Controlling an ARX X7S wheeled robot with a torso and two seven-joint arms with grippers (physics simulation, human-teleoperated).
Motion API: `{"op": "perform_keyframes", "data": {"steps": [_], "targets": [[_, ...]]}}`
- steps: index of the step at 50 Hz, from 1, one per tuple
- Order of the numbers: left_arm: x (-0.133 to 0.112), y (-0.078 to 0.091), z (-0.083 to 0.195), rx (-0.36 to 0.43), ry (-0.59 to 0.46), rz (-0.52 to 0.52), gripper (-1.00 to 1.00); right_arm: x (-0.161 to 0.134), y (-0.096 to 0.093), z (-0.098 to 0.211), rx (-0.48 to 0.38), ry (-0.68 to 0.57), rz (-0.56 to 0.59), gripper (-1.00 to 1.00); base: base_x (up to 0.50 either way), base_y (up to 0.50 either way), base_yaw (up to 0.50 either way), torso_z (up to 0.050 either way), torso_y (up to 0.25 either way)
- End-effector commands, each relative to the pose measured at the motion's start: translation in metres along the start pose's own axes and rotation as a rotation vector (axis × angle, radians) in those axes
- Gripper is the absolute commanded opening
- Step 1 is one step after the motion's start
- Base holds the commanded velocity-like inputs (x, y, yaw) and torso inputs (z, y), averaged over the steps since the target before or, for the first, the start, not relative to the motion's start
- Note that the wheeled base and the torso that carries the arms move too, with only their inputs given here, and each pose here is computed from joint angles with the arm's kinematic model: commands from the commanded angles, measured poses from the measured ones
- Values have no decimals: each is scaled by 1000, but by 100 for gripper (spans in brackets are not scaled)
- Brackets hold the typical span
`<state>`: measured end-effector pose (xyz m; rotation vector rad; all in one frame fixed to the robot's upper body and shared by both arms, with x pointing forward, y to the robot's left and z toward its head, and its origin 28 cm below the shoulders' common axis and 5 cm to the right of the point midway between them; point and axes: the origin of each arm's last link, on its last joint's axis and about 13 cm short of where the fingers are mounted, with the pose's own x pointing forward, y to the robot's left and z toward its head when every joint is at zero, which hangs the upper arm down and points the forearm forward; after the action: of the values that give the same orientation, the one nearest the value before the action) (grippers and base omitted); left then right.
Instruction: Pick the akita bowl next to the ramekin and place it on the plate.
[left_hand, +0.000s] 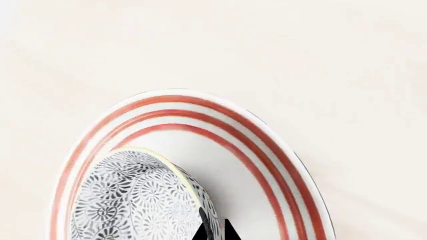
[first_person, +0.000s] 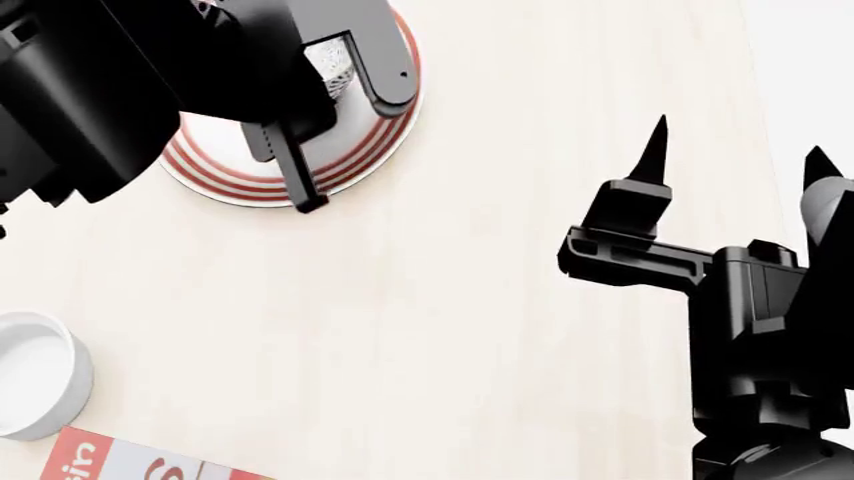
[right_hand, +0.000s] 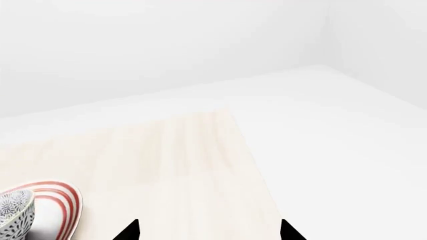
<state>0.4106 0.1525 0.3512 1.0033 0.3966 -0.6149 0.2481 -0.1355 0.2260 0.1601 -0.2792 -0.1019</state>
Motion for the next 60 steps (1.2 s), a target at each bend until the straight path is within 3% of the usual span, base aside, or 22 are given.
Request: {"op": "perform_keyframes", "data": {"steps": [1, 20, 21, 35, 60], "targets": [[2, -2, -4, -10, 25, 5, -100, 0, 0, -1, -1, -1, 1, 100, 0, 0, 0, 0, 0], [2, -2, -5, -13, 39, 18, -100, -1, 0, 1, -2, -1, 1, 100, 0, 0, 0, 0, 0], [3, -2, -5, -2, 49, 15, 100, 0, 0, 0, -2, -1, 2, 100, 0, 0, 0, 0, 0], [0, 0, -3, 16, 40, 28, 100, -1, 0, 1, -2, -1, 1, 100, 0, 0, 0, 0, 0], [-38, 21, 30, 122, -1, 54, 100, 1, 1, -1, -9, -6, 4, 100, 0, 0, 0, 0, 0]]}}
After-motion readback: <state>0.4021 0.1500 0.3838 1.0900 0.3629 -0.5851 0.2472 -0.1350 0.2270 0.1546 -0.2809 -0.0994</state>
